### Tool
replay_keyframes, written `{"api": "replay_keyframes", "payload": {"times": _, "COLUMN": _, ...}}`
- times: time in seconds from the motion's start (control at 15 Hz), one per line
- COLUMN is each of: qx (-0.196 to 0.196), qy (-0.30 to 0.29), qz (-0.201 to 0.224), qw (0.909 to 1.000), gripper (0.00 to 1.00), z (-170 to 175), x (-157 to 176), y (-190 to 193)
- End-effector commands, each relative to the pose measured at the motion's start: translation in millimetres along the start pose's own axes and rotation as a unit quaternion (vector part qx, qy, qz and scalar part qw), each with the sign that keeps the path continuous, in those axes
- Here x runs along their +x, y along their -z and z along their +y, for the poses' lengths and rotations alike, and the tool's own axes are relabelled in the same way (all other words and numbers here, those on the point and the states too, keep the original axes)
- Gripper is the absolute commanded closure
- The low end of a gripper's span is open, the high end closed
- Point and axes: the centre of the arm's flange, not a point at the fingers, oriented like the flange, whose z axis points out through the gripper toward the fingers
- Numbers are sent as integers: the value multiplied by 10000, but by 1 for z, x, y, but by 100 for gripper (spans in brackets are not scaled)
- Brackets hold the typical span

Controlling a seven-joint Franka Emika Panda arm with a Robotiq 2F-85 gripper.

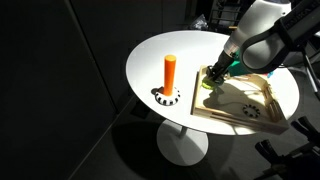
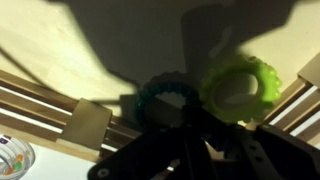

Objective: Pick up the dark green ring and put it on the table

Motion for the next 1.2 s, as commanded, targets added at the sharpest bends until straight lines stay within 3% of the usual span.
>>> {"api": "replay_keyframes", "payload": {"times": 0.0, "qx": -24, "qy": -40, "qz": -63, "qw": 10000, "gripper": 100, "z": -2, "x": 2, "y": -8}}
{"api": "replay_keyframes", "payload": {"times": 0.33, "qx": -3, "qy": -41, "qz": -42, "qw": 10000, "gripper": 94, "z": -2, "x": 3, "y": -4}}
{"api": "replay_keyframes", "payload": {"times": 0.4, "qx": -1, "qy": -44, "qz": -39, "qw": 10000, "gripper": 76, "z": -2, "x": 4, "y": -3}}
{"api": "replay_keyframes", "payload": {"times": 0.73, "qx": 18, "qy": -43, "qz": -31, "qw": 10000, "gripper": 42, "z": -1, "x": 3, "y": 0}}
{"api": "replay_keyframes", "payload": {"times": 0.87, "qx": 26, "qy": -45, "qz": -24, "qw": 10000, "gripper": 35, "z": -1, "x": 3, "y": 2}}
{"api": "replay_keyframes", "payload": {"times": 1.13, "qx": 33, "qy": -49, "qz": -35, "qw": 10000, "gripper": 40, "z": -1, "x": 3, "y": 2}}
